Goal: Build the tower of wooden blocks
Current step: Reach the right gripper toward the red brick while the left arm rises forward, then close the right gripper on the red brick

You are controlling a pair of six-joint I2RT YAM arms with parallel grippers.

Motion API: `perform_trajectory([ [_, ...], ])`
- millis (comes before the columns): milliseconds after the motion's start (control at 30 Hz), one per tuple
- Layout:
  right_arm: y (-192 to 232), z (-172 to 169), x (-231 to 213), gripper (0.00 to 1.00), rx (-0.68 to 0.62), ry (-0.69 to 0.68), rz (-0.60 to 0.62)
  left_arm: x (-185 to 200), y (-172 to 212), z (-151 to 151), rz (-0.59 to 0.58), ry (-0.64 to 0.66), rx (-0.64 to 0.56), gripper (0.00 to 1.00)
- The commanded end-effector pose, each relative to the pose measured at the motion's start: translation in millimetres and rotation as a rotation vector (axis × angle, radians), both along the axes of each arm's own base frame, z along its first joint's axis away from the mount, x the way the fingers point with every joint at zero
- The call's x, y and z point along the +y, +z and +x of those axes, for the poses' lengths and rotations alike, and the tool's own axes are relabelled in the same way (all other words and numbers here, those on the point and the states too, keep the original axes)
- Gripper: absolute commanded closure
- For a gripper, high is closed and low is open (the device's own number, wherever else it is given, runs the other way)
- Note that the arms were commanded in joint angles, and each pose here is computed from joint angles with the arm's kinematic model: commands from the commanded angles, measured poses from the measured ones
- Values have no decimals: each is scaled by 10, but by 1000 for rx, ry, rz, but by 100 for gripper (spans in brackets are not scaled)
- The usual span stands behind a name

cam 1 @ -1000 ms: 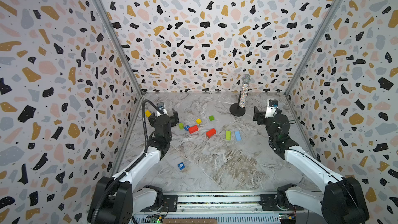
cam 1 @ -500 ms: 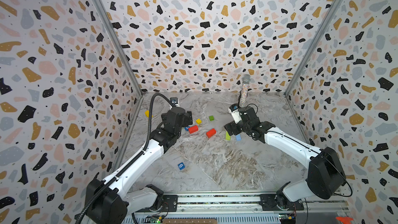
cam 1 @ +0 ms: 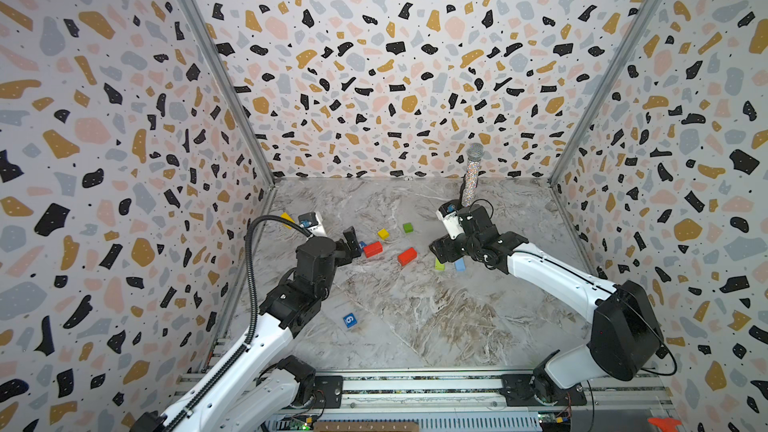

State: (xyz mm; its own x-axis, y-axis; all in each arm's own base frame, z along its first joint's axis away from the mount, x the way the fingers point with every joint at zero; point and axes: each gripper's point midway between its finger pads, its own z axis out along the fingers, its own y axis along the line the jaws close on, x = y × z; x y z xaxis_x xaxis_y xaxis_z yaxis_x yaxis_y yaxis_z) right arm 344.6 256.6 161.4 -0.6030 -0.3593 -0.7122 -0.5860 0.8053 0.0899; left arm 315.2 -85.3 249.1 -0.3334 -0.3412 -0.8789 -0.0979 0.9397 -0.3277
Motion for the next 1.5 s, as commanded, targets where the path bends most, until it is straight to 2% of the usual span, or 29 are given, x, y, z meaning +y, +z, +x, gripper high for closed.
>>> perform_trajectory([
  [0,-4,117,50,16,-27,-1,-22,-19,-146,128,-6,32,-12,0],
  [233,-401,408,318,16,60,39,-96,-46,-463,330,27,77,19,0],
  [400,-609,440,442,14,114,73,-103,-32,-586,398,52,104,46,0],
  [500,-695,427,497,9,127,94,-123,20,-677,341,32,122,33,0],
  [533,-714,429,517,2,126,100,-129,49,-702,317,25,133,27,0],
  [567,-742,425,530,1,128,105,-136,72,-727,295,19,140,21,0],
  [800,-820,369,709,1,99,140,-199,91,-694,247,-6,132,-2,0],
  [1000,-940,414,817,1,86,143,-271,131,-749,230,21,137,11,0],
  [1467,-953,590,697,1,89,88,-275,192,-744,207,-9,136,13,0],
])
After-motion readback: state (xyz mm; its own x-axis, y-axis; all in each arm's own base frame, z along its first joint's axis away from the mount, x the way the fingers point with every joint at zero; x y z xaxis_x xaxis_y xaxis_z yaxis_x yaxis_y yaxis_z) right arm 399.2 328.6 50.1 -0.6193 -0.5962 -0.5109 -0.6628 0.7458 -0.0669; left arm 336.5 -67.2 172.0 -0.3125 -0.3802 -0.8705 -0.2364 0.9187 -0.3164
